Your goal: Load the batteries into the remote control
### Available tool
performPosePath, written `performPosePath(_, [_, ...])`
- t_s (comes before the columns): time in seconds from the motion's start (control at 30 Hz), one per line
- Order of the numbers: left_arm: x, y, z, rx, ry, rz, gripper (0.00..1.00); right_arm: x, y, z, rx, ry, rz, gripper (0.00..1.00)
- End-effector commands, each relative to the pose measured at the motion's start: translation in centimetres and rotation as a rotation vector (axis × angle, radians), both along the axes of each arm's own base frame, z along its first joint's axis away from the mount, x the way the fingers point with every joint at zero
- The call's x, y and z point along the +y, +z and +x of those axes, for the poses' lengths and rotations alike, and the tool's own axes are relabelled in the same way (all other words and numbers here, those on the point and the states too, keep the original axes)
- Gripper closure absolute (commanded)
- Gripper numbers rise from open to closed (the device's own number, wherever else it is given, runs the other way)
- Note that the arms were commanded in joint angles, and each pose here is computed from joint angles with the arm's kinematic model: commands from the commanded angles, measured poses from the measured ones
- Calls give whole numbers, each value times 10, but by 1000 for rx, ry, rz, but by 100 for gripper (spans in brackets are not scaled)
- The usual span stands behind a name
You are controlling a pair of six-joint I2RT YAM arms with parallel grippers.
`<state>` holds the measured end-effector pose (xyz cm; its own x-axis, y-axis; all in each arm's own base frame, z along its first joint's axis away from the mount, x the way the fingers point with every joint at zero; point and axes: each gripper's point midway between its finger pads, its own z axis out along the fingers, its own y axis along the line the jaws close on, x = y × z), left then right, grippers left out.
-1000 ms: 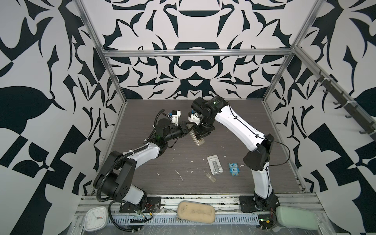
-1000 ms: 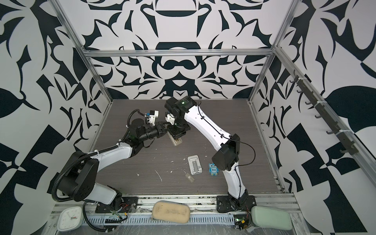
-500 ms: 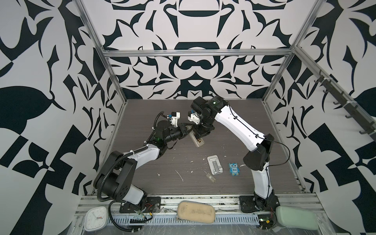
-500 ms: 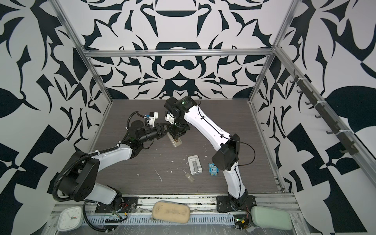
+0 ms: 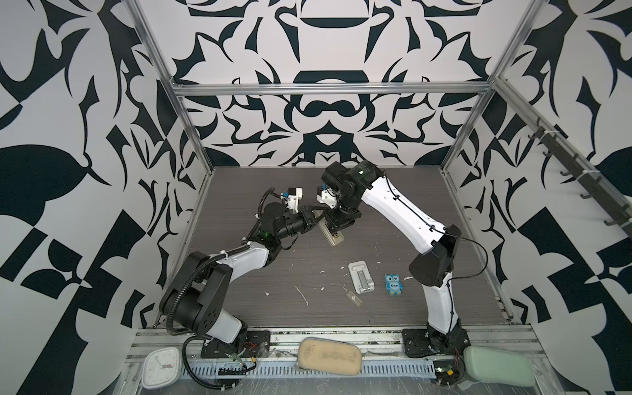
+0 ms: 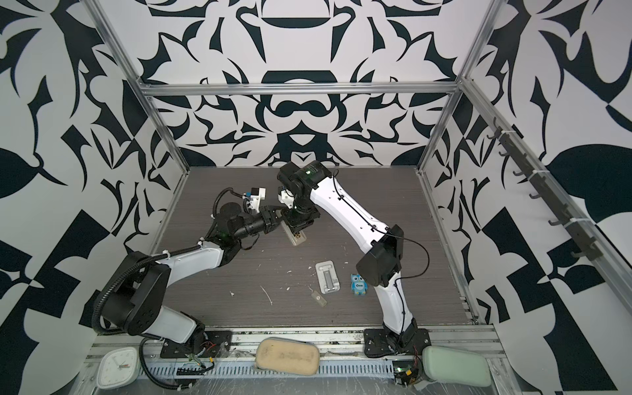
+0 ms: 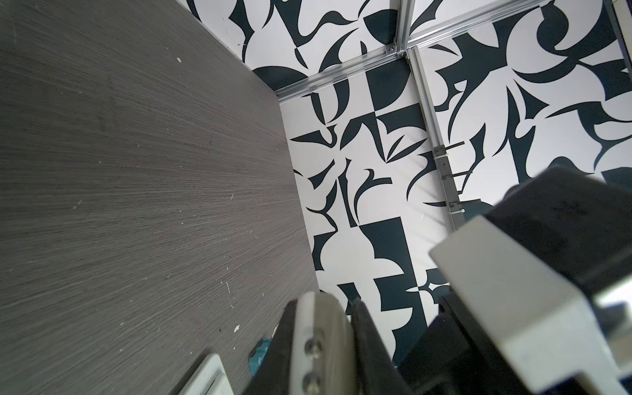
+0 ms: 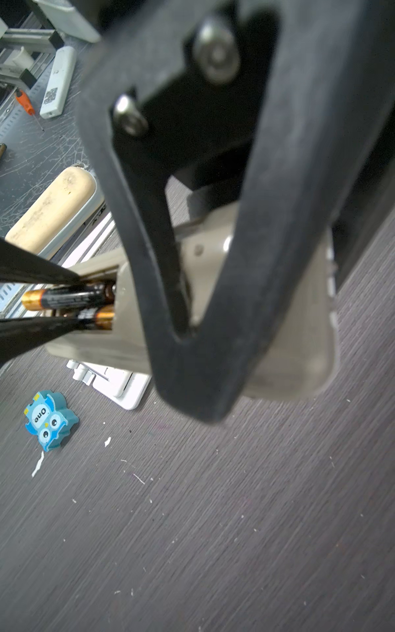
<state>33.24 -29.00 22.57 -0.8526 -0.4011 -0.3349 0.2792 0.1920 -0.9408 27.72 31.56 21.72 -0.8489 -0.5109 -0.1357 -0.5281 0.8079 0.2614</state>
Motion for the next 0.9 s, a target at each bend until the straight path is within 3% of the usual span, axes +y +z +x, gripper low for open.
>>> performPosePath(0.0, [-2, 20, -3, -55, -24, -62, 100, 0, 8, 5, -39, -11, 9, 75])
performPosePath(0.87, [-5, 17, -12, -13, -86, -75, 100, 0, 52, 3, -154, 36, 104, 65])
